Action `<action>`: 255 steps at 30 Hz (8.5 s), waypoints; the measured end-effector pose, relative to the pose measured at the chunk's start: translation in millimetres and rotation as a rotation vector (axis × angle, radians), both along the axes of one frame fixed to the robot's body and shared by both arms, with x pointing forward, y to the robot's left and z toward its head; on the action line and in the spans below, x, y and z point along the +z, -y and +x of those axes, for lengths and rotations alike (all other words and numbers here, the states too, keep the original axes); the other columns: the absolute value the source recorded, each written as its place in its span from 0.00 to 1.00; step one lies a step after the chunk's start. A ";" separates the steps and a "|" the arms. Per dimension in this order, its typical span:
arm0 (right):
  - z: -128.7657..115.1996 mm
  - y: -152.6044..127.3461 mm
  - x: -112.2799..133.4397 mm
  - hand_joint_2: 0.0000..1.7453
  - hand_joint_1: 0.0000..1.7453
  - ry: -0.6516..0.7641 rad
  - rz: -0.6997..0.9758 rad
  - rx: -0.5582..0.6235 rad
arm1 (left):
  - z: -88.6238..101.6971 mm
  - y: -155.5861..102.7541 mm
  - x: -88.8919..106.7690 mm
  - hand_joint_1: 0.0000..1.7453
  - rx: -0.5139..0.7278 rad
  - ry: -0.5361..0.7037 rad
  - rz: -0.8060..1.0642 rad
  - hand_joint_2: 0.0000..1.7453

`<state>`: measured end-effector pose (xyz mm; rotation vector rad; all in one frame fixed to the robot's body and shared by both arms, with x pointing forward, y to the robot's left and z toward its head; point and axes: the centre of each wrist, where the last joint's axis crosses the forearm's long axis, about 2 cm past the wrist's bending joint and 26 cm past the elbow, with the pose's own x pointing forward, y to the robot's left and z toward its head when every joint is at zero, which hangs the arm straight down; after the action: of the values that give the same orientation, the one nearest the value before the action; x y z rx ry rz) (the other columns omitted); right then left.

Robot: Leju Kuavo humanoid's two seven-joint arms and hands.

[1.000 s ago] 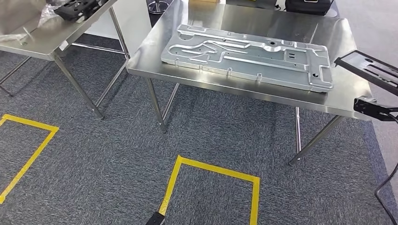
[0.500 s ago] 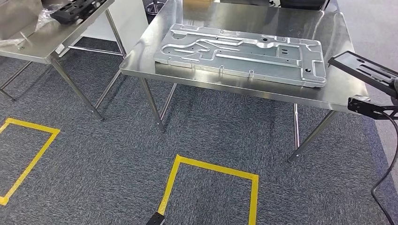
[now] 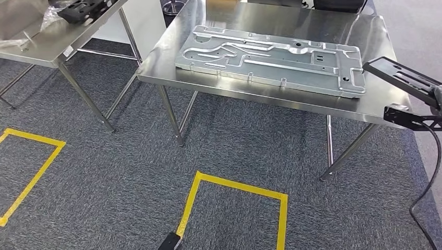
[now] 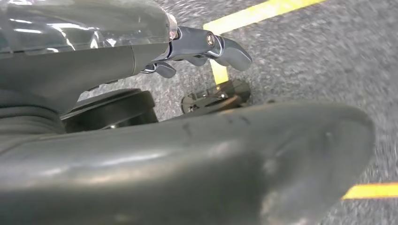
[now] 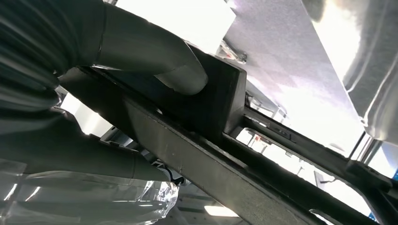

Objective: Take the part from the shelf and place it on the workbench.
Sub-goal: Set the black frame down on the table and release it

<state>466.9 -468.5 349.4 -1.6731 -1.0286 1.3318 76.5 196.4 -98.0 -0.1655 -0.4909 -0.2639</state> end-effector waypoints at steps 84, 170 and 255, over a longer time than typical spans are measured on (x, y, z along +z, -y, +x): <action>6.1 -312.7 -86.2 1.00 1.00 -0.326 0.295 0.649 | -0.7 -0.7 -0.3 0.00 0.183 -0.024 -0.042 0.00; 27.4 -81.2 157.0 1.00 1.00 -0.142 0.089 0.228 | -17.7 -11.5 -4.9 0.00 0.207 0.143 -0.067 0.00; -10.0 15.4 97.1 1.00 1.00 -0.208 0.062 0.158 | -2.2 -9.0 -2.0 0.00 0.166 0.091 -0.026 0.00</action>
<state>456.9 -483.9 446.5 -1.3981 -1.0839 1.5243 74.3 205.4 -100.0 -0.1371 -0.5947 -0.1028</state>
